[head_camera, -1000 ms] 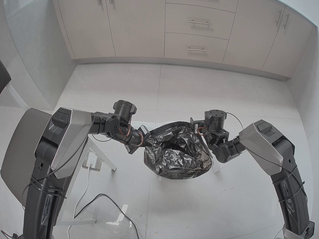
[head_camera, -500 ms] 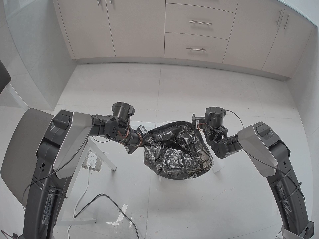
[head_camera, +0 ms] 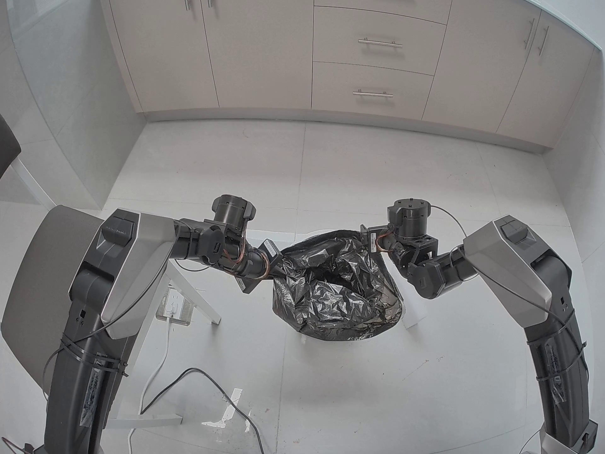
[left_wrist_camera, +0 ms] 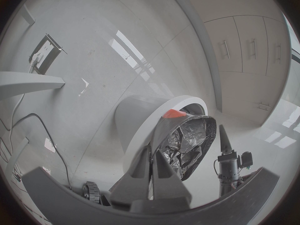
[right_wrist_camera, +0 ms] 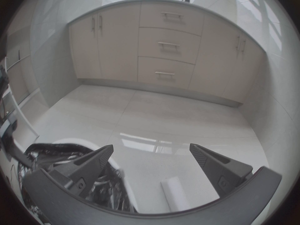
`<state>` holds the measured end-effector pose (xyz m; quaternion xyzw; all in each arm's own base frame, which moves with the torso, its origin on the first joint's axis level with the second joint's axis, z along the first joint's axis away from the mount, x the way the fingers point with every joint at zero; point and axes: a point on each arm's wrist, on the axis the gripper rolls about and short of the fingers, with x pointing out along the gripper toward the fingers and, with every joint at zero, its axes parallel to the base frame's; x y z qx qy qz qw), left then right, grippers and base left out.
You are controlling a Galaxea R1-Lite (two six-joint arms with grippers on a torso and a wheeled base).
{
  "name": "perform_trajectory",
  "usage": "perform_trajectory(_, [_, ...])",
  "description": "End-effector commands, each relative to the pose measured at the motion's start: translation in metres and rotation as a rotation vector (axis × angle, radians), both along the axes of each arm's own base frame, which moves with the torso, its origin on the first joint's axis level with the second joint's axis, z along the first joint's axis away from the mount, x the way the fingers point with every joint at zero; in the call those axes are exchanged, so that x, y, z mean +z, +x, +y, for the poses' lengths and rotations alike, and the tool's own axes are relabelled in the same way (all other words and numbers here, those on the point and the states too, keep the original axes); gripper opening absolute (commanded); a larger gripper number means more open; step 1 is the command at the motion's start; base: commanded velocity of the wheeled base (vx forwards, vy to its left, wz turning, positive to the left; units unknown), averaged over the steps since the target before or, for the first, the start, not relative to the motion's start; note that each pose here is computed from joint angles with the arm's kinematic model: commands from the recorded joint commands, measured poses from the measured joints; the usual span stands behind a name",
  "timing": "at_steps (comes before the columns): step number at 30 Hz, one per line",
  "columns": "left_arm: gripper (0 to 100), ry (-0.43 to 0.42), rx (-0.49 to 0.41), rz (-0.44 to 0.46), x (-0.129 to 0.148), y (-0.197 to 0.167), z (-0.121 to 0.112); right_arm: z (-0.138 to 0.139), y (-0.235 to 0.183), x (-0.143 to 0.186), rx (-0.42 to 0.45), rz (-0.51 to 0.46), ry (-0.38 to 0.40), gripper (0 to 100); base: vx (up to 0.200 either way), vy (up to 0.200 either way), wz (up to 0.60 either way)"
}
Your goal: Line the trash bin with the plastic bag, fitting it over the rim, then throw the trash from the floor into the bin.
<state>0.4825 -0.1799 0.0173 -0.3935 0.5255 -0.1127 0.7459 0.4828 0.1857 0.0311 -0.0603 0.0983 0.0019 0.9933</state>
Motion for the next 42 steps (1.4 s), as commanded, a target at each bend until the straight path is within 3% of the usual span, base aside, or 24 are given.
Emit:
perform_trajectory(1, [0, 0.001, 0.0, 0.005, -0.002, 0.0, 0.0, -0.014, -0.005, 0.032, 0.059, 0.08, -0.01, 100, 0.0, 0.0, 0.0])
perform_trajectory(8, [0, 0.003, 0.002, 0.009, -0.005, 0.0, 0.001, -0.013, 0.001, 0.023, 0.056, 0.089, -0.012, 100, 0.0, 0.0, 0.0])
perform_trajectory(14, [0, 0.003, -0.001, 0.007, -0.004, 0.0, 0.0, -0.013, 0.0, 0.035, 0.057, 0.07, -0.004, 100, 0.0, 0.0, 0.0])
perform_trajectory(27, [0, 0.003, 0.001, 0.008, -0.005, 0.0, 0.001, 0.001, -0.015, 0.005, 0.134, 0.186, -0.039, 100, 0.0, 0.0, 0.0])
perform_trajectory(42, [0, -0.005, 0.0, -0.013, 0.001, 0.001, 0.0, -0.008, 0.006, -0.009, 0.077, 0.154, -0.028, 100, 0.0, 0.0, 0.0])
